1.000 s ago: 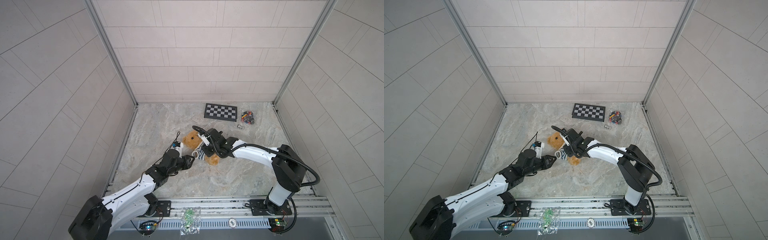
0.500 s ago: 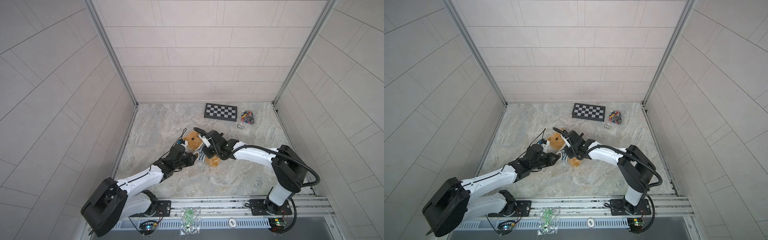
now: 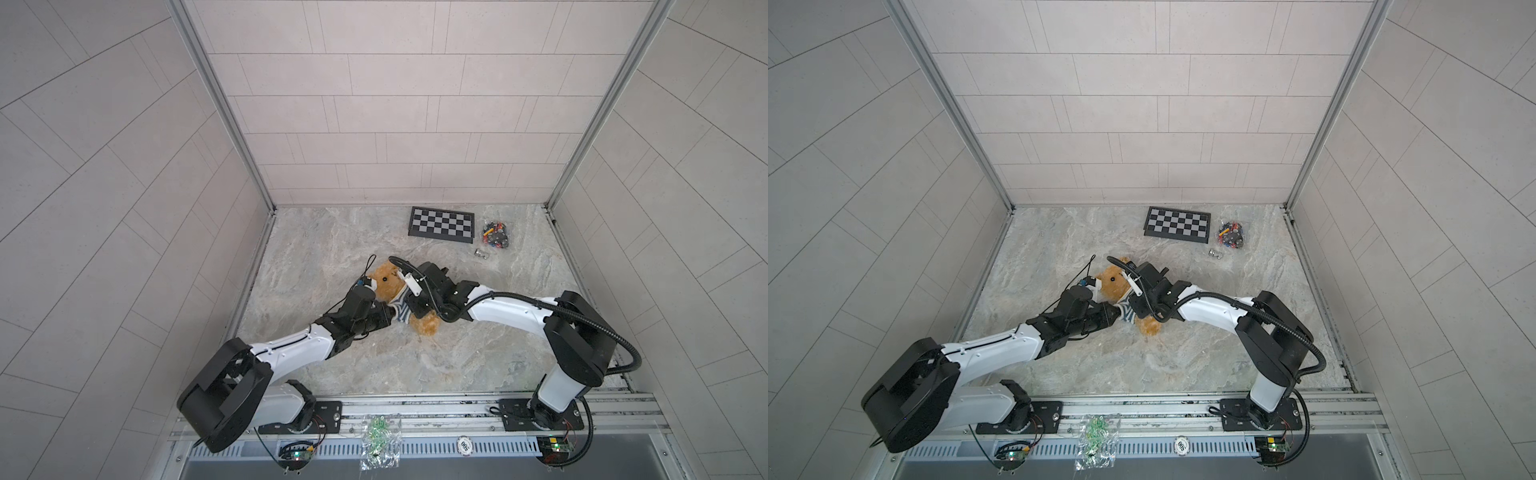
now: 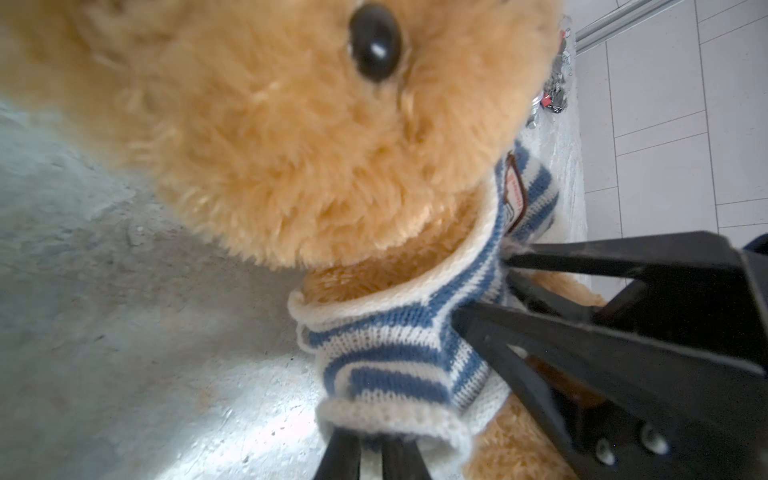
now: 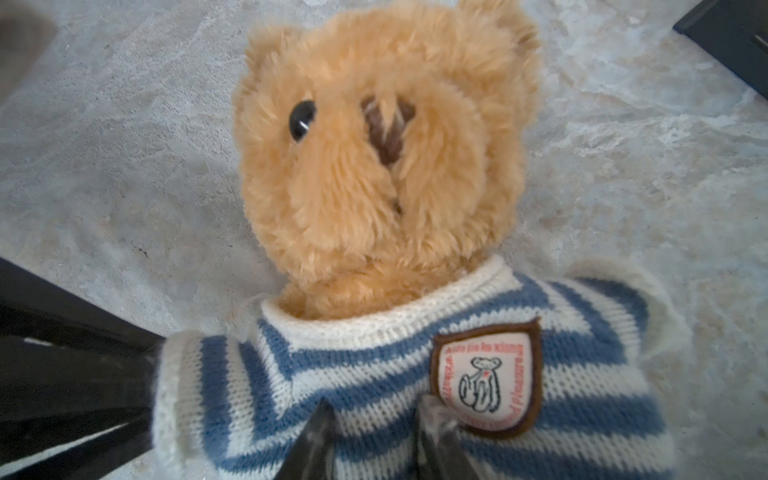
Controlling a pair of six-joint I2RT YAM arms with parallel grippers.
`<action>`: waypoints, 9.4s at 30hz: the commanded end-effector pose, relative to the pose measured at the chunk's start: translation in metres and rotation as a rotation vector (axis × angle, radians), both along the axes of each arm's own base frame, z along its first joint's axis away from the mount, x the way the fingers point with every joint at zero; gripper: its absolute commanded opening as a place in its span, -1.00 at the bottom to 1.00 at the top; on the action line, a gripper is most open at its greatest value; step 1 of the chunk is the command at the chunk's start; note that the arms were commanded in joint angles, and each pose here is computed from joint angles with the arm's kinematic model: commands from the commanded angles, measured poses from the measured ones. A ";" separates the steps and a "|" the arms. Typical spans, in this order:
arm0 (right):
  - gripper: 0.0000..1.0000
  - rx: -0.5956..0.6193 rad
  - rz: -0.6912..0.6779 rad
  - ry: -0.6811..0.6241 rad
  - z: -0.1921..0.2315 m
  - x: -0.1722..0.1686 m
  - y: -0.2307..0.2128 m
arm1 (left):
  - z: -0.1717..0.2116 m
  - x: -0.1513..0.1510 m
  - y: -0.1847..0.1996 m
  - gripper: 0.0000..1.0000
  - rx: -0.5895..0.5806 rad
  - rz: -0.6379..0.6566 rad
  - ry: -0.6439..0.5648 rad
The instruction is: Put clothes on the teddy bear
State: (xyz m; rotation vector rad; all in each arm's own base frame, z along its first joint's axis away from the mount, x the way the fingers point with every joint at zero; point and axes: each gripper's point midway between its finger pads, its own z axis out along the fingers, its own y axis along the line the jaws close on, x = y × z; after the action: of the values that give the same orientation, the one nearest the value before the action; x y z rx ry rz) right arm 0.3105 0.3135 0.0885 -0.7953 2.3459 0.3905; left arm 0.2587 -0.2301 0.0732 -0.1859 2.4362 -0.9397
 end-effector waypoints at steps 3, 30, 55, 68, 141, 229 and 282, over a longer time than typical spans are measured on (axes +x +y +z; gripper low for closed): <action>-0.34 -0.041 0.007 0.097 -0.023 -0.022 -0.011 | 0.014 0.014 -0.008 -0.60 -0.039 0.040 -0.034; -0.39 0.007 -0.026 0.136 -0.038 -0.027 -0.012 | -0.050 0.013 -0.024 -0.48 -0.070 0.151 0.127; -0.01 0.080 0.069 0.005 0.031 -0.058 -0.041 | 0.013 -0.011 -0.011 -1.00 -0.218 0.134 0.017; 0.40 0.182 0.132 -0.054 0.051 -0.102 -0.021 | 0.039 -0.025 -0.024 -1.00 -0.313 0.101 0.013; -0.22 0.244 0.339 -0.260 0.095 -0.117 0.001 | 0.073 -0.050 -0.043 -1.00 -0.347 -0.252 -0.031; -1.00 0.663 -0.272 0.008 0.189 -0.045 -0.037 | 0.056 -0.060 -0.003 -1.00 0.105 -0.228 -0.456; -0.06 0.091 -0.115 0.126 0.043 -0.023 -0.036 | 0.081 -0.070 0.022 -0.27 -0.015 -0.145 -0.218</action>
State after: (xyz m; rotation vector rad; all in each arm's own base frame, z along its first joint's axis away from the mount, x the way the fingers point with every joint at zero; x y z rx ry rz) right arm 0.2881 0.2754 0.1350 -0.5712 2.4385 0.5163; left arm 0.1900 -0.1971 0.1343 0.0669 2.2881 -0.9194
